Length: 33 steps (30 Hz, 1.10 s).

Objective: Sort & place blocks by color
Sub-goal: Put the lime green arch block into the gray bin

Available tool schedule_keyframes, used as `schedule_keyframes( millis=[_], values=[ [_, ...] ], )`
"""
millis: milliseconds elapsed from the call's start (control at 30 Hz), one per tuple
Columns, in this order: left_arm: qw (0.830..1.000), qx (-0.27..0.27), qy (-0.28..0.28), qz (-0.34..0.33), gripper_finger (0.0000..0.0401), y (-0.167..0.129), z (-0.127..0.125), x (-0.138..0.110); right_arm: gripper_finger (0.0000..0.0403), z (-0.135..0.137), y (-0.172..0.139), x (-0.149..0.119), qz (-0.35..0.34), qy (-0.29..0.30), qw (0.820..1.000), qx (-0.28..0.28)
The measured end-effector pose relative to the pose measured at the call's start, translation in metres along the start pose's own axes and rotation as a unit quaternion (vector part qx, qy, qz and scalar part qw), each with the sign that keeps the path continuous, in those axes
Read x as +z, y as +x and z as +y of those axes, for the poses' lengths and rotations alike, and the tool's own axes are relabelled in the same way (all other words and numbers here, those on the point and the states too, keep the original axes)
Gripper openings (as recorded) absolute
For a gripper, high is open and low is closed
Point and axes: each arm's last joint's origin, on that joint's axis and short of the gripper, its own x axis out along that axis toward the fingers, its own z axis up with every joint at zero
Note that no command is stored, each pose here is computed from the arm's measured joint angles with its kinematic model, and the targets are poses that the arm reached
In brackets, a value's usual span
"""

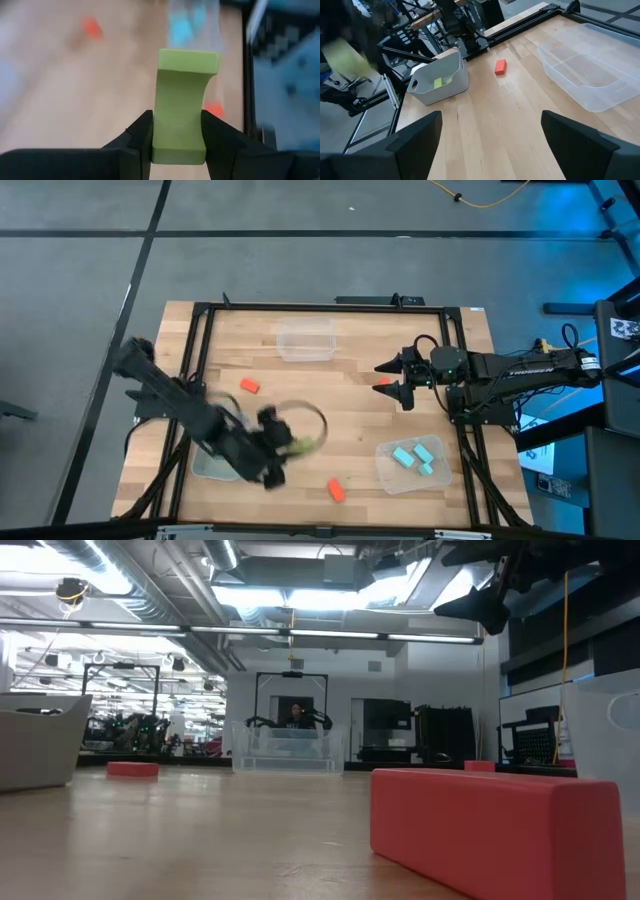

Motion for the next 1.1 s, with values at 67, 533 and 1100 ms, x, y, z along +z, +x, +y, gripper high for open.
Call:
schedule_keyframes(
  millis=[67,533,1100],
  values=[
    [0.998,0.016,-0.004,-0.062,0.0120,-0.024,0.017,0.020,0.0344,0.000,0.000,0.000,-0.001,0.000,1.000,0.000],
    [0.939,-0.093,-0.033,-0.330,0.0120,-0.039,0.126,-0.007,0.0344,0.010,-0.003,0.019,-0.101,-0.011,0.994,0.049],
    [0.888,-0.174,-0.081,-0.418,0.0120,-0.012,0.172,-0.044,0.0344,0.009,-0.002,0.018,-0.097,-0.046,0.993,0.043]
  ],
)
